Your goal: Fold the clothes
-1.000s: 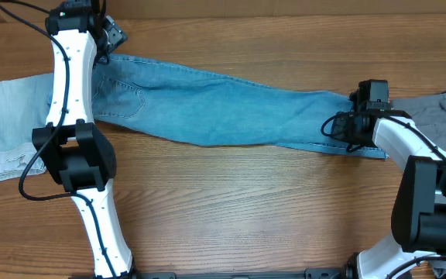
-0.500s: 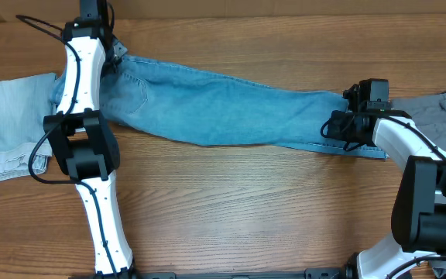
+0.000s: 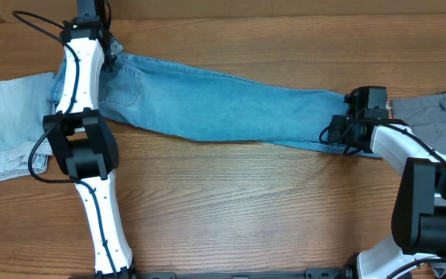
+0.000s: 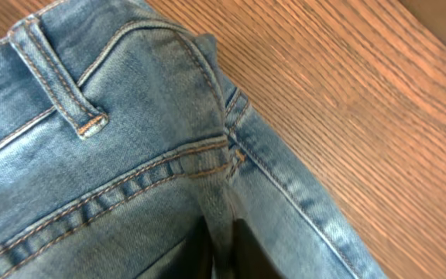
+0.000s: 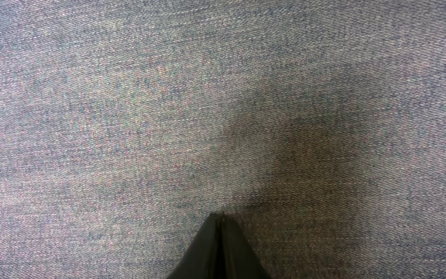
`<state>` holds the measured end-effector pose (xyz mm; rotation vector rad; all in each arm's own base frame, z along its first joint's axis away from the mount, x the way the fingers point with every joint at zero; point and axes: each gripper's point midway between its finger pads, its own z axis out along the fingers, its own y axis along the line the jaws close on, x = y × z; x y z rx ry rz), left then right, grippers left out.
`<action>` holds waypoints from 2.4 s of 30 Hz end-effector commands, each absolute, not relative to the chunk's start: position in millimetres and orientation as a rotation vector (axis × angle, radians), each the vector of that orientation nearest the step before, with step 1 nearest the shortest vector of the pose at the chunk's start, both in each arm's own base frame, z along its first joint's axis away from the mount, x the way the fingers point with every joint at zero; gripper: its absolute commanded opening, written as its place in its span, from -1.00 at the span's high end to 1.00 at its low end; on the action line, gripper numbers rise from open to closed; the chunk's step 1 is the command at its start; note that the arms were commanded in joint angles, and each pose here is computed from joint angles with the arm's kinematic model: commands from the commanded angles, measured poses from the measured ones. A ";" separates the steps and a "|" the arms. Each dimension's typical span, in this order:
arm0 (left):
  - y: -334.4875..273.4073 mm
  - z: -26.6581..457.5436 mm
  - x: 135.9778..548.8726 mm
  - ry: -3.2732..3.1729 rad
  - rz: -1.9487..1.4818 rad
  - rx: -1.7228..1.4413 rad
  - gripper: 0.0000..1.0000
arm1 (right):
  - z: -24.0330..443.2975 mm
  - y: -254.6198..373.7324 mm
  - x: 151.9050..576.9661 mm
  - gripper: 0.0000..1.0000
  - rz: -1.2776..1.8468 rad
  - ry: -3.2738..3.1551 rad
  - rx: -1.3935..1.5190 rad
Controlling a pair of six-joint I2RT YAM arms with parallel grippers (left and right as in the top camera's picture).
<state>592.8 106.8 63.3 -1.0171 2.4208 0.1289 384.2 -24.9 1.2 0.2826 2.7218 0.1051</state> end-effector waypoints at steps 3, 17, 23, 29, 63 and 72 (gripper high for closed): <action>135.7 55.1 599.3 2.423 0.284 -0.884 -0.43 | -10.2 -39.2 370.9 0.92 -0.003 2.757 0.313; 95.3 204.5 584.0 2.362 0.014 -0.821 -0.38 | 6.2 -44.9 391.8 0.81 0.019 2.683 0.390; 75.2 162.4 527.4 2.659 0.049 -0.872 -0.53 | 62.9 -58.4 416.4 0.49 0.129 2.651 0.593; 55.3 97.0 526.0 2.827 0.095 -0.778 -0.72 | 53.9 -122.0 371.7 -0.08 0.241 2.671 0.940; 56.1 42.0 526.9 2.886 0.121 -0.738 -0.93 | 11.0 -108.2 379.3 0.07 0.470 2.468 0.949; 56.7 42.1 527.0 2.884 0.127 -0.739 -0.99 | 18.3 -113.2 391.5 0.44 0.460 2.419 0.900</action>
